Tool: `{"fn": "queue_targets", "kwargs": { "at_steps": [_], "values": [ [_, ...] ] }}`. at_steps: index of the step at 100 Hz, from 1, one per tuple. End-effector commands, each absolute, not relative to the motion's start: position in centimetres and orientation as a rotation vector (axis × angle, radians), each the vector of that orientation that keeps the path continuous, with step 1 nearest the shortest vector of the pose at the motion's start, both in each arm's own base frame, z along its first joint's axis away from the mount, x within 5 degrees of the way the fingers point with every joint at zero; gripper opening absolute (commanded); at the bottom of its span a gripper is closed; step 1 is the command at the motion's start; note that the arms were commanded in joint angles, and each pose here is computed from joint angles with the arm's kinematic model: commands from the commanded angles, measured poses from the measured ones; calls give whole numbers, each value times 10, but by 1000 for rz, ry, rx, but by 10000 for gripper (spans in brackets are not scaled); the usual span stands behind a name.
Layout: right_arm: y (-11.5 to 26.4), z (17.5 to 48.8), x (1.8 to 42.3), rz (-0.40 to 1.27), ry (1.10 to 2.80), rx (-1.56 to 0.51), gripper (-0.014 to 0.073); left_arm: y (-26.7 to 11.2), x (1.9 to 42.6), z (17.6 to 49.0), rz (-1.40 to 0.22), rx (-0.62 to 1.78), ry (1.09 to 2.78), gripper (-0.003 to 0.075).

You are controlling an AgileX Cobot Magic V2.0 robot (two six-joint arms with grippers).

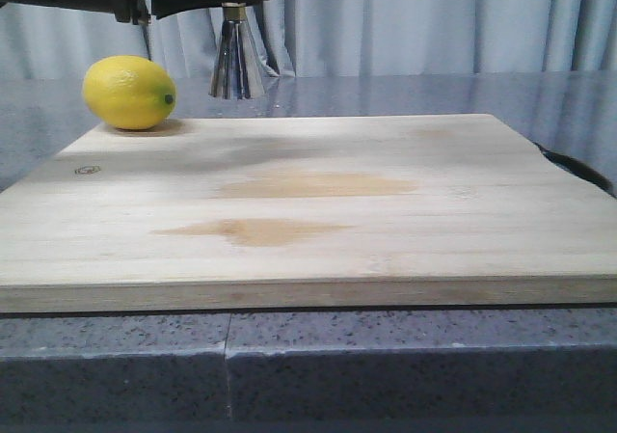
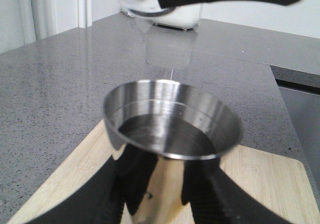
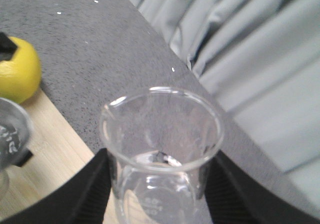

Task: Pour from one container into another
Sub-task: 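Tilt the beaker with the right gripper, pouring liquid into the jigger, then lower the empty beaker onto the board and open the right gripper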

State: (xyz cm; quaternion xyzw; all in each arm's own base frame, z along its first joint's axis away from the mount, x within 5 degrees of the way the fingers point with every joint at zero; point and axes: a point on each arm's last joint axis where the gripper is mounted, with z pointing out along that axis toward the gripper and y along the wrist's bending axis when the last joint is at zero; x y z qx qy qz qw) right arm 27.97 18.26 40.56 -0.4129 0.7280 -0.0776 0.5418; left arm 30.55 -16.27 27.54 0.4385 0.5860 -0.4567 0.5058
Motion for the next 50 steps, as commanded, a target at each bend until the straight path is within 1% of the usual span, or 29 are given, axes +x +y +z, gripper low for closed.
{"fn": "queue_targets", "kwargs": {
  "at_steps": [1,13,18,27,40,50],
  "values": [
    [160,431,273,-99,1650,-835,320,-161,297,312,-1172,1003,1248,250],
    [137,415,274,-43,1673,-737,320,-161,297,312,-1172,1003,1248,250],
    [127,403,274,-20,1685,-693,320,-161,297,312,-1172,1003,1248,250],
    [107,389,273,17,1675,-591,320,-161,297,312,-1172,1003,1248,250],
    [81,359,272,57,1686,-438,320,-161,297,312,-1172,1003,1248,250],
    [71,336,270,88,1691,-350,320,-161,297,312,-1172,1003,1248,250]
  ]
}}
